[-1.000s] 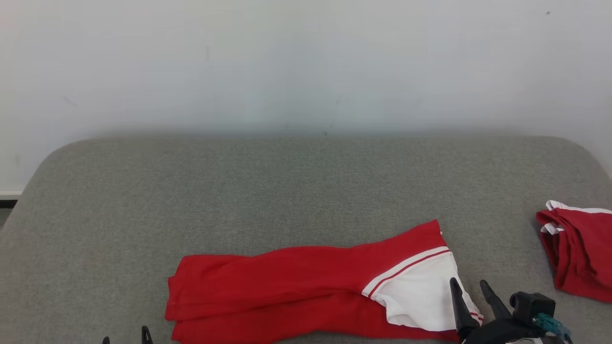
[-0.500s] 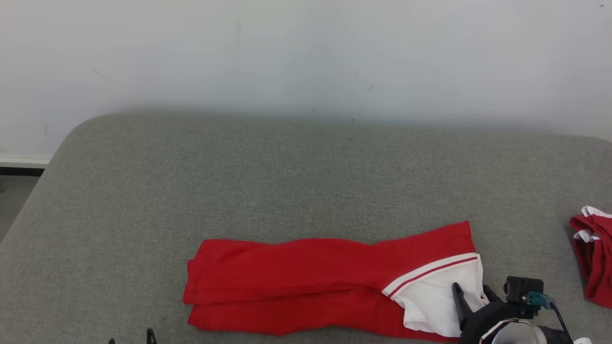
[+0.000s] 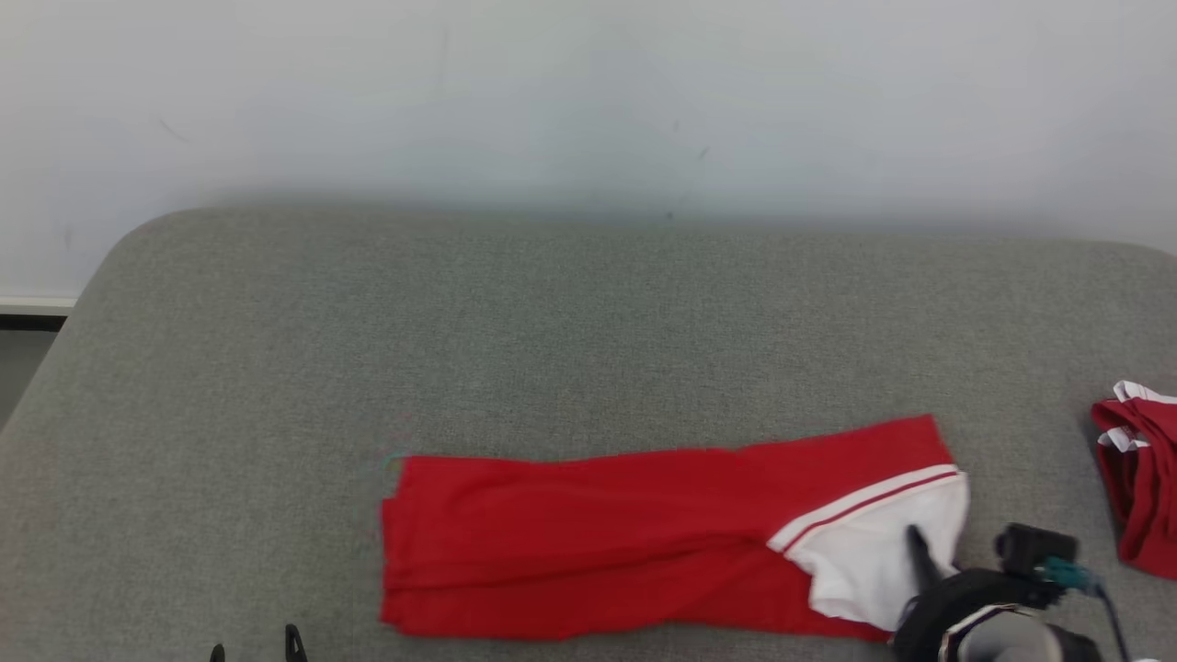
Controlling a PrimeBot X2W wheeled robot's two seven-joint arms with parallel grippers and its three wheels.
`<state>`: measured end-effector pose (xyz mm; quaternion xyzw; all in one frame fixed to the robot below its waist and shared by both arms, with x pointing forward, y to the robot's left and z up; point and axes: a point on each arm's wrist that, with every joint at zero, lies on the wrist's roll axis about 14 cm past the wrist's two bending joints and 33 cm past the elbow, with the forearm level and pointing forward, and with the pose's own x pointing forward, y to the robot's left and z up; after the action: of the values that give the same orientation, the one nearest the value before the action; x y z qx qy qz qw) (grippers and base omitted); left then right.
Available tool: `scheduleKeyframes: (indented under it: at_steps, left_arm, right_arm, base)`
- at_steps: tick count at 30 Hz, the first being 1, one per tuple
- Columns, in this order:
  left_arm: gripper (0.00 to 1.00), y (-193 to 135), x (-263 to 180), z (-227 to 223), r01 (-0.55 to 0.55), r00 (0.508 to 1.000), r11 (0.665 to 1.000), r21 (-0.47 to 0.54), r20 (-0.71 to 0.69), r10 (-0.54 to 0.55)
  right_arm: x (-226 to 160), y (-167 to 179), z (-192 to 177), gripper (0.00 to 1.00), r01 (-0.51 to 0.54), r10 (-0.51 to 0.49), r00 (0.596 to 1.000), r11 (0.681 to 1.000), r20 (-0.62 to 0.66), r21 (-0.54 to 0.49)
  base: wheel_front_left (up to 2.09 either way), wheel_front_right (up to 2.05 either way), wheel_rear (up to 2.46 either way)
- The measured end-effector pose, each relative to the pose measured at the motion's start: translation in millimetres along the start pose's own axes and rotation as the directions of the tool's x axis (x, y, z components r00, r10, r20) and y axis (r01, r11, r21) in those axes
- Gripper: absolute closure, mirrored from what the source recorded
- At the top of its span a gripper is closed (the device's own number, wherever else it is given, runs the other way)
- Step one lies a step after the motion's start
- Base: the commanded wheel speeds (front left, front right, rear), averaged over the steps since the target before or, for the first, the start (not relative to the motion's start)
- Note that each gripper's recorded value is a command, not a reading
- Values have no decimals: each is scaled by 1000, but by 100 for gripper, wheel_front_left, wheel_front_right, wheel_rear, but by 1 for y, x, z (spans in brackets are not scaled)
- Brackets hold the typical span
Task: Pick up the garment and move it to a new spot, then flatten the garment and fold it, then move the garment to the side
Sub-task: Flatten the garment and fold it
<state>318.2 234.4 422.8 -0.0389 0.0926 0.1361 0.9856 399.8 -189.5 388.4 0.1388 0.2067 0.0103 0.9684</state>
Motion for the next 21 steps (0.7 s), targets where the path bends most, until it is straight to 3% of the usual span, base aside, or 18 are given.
scheduleKeyframes:
  at_steps: [5, 10, 16, 21]
  left_arm:
    - [0, -6, 2, 1, 14, 1000, 1000, -3, 1, -14]
    - [0, -15, 4, 0, 41, 999, 999, -10, -2, -41]
    - [0, -28, 7, 1, 78, 997, 997, -12, -1, -78]
    - [0, -36, 6, 1, 102, 995, 995, -17, -2, -102]
  right_arm:
    - [-7, -38, 18, 100, 95, -97, 993, 995, 64, 37]
    - [-13, -40, 31, 100, 86, -91, 988, 995, 123, 45]
    - [-19, 16, 44, 100, -80, 75, 975, 997, 209, 15]
    - [-28, 81, 35, 100, -266, 259, 946, 964, 193, 11]
  base:
    - [0, 0, 0]
    - [0, 0, 0]
    - [0, 0, 0]
    - [0, 0, 0]
